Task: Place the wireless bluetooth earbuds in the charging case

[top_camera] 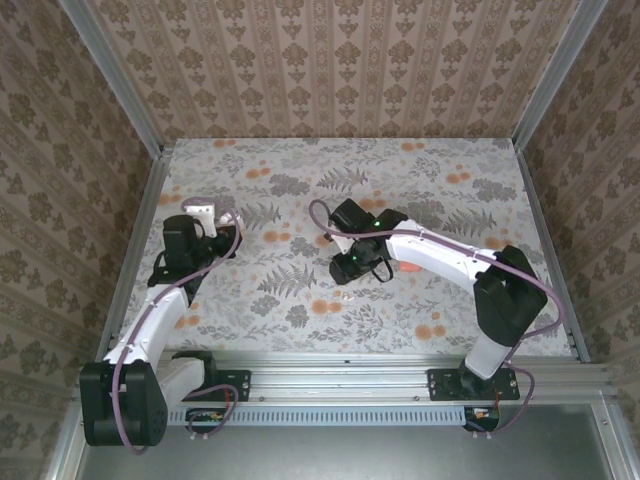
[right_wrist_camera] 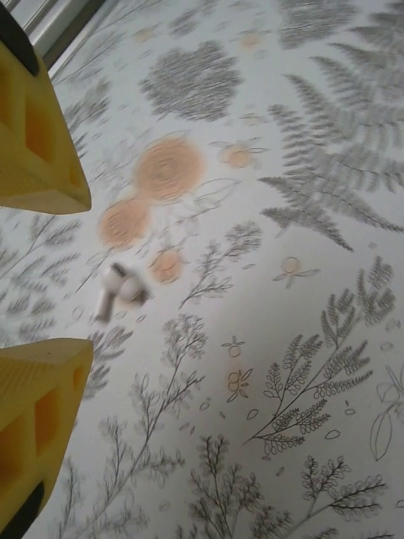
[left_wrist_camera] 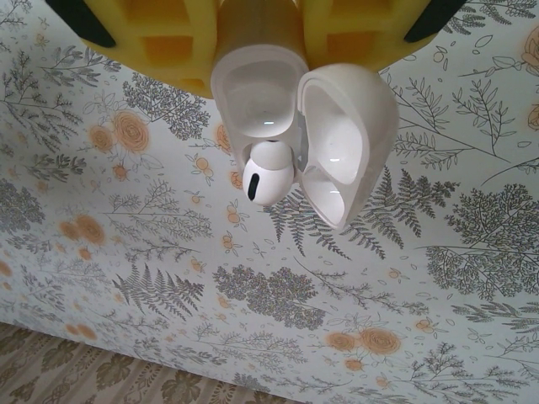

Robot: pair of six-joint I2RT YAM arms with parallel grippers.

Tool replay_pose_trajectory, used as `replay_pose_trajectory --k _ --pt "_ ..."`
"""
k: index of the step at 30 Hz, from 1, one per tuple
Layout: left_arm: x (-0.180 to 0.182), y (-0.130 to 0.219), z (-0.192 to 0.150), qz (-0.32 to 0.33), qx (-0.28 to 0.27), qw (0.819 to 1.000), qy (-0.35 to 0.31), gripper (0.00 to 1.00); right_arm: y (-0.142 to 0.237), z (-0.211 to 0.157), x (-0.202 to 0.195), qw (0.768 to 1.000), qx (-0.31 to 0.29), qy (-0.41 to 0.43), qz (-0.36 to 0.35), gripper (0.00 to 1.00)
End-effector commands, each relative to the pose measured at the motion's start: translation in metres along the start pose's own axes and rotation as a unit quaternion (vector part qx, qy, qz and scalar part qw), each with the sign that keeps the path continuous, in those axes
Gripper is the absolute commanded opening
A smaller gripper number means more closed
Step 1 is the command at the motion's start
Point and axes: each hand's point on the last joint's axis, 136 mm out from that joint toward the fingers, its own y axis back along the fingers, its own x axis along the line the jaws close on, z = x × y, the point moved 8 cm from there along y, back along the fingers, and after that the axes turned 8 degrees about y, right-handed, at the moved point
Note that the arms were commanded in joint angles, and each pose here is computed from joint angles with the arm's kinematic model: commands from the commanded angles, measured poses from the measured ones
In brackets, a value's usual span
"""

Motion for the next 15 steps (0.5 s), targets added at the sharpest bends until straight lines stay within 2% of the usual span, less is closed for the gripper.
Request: replay_pose_trajectory --k 1,4,6,9,15 --pt "-0.004 0.0 -0.001 -0.018 -0.007 1.0 0.005 0.03 0.021 -0.012 -0.002 0.982 0.017 0.186 -0.011 0.46" --pt "-0.005 -0.001 -0.003 -0.02 -0.005 1.0 0.006 0.03 0.026 -0.016 -0.001 0.948 -0.001 0.319 0.011 0.5" --pt "-0.006 -0.001 -0.004 -0.023 -0.003 1.0 0.004 0.03 0.027 -0.022 0.002 0.907 -0.014 0.419 0.031 0.55" --pt "-0.008 -0.003 -0.006 -0.027 0.002 1.0 0.0 0.03 0.021 -0.025 0.003 0.856 -0.024 0.515 0.043 0.55" --pt "-0.009 -0.006 -0.01 -0.033 0.012 0.999 -0.002 0.03 -0.005 -0.014 0.001 0.818 0.006 0.57 0.076 0.57"
